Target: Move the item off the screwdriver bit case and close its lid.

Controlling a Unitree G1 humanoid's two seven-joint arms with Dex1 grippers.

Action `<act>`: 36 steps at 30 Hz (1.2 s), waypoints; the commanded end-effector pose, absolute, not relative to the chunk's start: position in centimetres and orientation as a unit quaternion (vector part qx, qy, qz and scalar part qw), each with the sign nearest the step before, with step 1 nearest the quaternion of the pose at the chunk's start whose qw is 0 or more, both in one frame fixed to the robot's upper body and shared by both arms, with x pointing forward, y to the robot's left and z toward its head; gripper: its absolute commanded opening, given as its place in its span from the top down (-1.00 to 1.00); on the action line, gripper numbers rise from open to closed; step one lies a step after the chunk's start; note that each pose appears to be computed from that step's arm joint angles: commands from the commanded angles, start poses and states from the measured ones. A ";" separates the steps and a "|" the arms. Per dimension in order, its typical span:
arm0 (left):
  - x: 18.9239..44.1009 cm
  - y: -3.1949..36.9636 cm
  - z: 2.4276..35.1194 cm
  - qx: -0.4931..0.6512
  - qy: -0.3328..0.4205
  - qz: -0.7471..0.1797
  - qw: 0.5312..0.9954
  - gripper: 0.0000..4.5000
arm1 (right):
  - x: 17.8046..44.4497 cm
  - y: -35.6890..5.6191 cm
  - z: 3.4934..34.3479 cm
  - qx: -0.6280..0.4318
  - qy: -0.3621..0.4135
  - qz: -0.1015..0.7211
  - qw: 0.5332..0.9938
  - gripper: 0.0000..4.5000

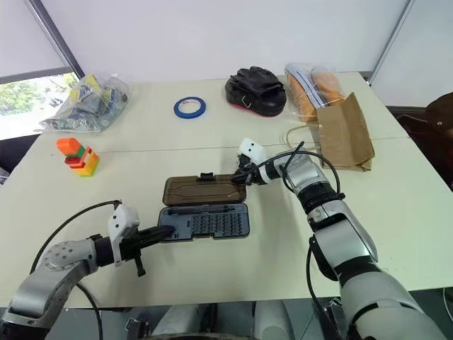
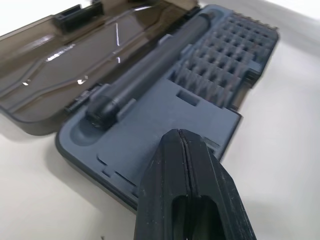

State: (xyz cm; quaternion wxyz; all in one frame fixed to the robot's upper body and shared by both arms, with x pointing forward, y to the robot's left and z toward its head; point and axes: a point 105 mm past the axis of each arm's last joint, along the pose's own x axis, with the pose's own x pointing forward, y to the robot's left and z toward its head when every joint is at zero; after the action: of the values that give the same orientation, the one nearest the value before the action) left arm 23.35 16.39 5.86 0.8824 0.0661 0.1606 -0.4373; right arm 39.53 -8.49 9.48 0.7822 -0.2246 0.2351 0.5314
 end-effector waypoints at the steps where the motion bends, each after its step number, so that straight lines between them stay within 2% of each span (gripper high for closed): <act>1: 21.5 17.3 1.9 0.035 0.258 -0.404 0.877 1.00 | 38.8 -7.8 7.9 -0.224 0.250 0.548 0.766 0.98; 4: 21.1 17.1 1.6 0.030 0.267 -0.401 0.876 1.00 | 38.8 -7.6 7.8 -0.239 0.239 0.555 0.760 0.98; 8: 20.7 17.3 1.3 0.024 0.281 -0.393 0.875 1.00 | 39.7 -6.8 9.7 -0.270 0.165 0.547 0.775 0.98; 13: 20.6 17.3 1.4 0.024 0.288 -0.391 0.873 1.00 | 40.7 -6.5 15.5 -0.295 0.043 0.517 0.803 0.98; 19: 21.3 17.0 2.1 0.022 0.285 -0.393 0.874 1.00 | 38.0 -6.2 18.4 -0.297 -0.028 0.527 0.796 0.98; 23: 21.9 16.7 3.3 0.007 0.265 -0.392 0.881 1.00 | 35.9 -6.6 17.5 -0.305 -0.023 0.532 0.789 0.98; 27: 22.5 15.4 8.0 -0.052 0.196 -0.430 0.880 1.00 | 35.1 -7.2 16.2 -0.301 -0.002 0.529 0.794 0.98; 31: 22.7 14.7 16.4 -0.164 0.114 -0.495 0.846 1.00 | 35.7 -7.6 16.1 -0.303 0.000 0.513 0.803 0.98; 33: 23.8 15.3 19.3 -0.147 0.078 -0.491 0.855 1.00 | 35.9 -7.7 16.0 -0.304 -0.001 0.508 0.806 0.98; 36: 27.0 17.8 22.6 -0.148 0.010 -0.420 0.895 1.00 | 36.0 -7.8 16.1 -0.306 -0.005 0.507 0.806 0.98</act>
State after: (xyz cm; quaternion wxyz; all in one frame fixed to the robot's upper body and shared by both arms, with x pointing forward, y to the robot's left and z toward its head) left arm 26.24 16.41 21.77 0.8801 -0.1344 0.0297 -0.4544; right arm 35.89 -8.15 14.30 0.8036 -0.3067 0.0323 0.5090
